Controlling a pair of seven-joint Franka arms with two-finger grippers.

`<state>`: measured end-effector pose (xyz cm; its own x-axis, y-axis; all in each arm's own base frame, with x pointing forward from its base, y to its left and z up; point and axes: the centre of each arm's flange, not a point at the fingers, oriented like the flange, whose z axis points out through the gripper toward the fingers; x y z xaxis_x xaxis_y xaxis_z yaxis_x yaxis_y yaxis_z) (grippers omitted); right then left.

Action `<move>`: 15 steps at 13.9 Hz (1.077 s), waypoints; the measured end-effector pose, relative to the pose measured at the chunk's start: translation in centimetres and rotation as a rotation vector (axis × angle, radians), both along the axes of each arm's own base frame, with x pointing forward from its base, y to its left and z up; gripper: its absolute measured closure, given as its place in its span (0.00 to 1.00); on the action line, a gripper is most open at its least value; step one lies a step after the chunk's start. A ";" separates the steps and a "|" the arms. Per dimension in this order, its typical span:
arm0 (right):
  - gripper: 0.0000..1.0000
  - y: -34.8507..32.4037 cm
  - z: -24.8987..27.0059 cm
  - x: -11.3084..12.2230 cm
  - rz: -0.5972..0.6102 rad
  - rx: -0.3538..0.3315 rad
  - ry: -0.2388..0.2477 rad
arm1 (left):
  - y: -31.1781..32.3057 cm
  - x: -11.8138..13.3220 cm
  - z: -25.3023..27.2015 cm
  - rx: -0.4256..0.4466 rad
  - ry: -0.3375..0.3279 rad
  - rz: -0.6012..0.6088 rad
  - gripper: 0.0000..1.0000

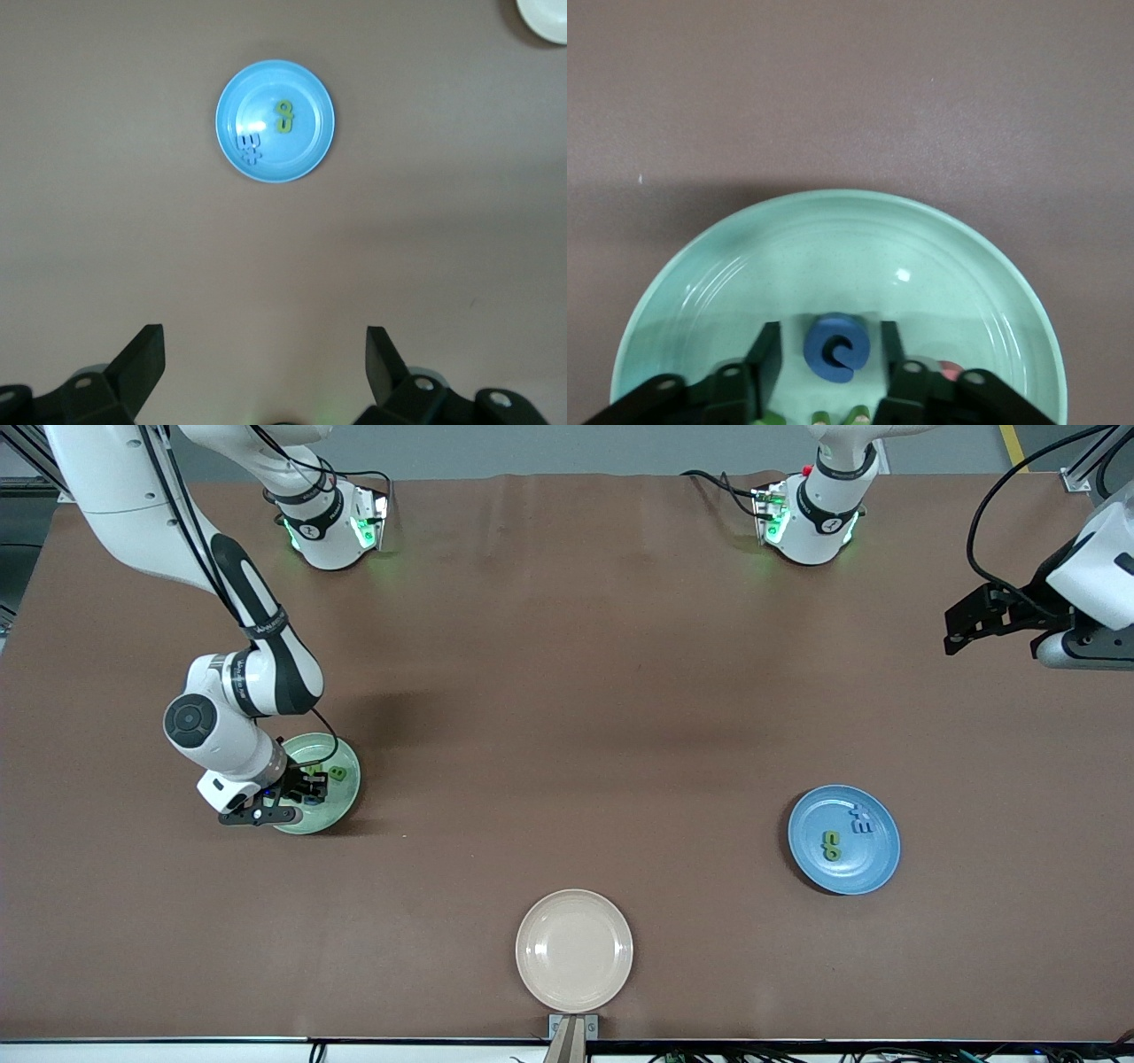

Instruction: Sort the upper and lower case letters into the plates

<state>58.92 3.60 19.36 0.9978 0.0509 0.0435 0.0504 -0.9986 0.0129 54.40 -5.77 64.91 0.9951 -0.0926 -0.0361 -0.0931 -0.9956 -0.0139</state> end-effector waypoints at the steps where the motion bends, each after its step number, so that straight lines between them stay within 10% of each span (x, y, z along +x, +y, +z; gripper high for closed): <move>1: 0.33 0.0 0.2 0.2 0.000 0.000 -0.001 | 0.7 -0.5 0.0 0.001 0.005 -0.007 0.00; 4: 0.01 0.0 1.3 0.9 0.000 -0.004 0.029 | 2.0 -2.2 0.2 0.005 0.008 0.002 0.00; 15: 0.00 -7.0 25.0 2.1 -0.027 -0.047 0.178 | 1.1 -3.6 1.3 0.011 -0.010 0.036 0.00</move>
<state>60.98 -3.38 44.37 0.9905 0.0221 -0.1356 0.0296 -0.9982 0.0529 50.81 -4.63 66.20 0.9981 -0.0563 -0.0267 -0.0570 -0.9980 -0.0261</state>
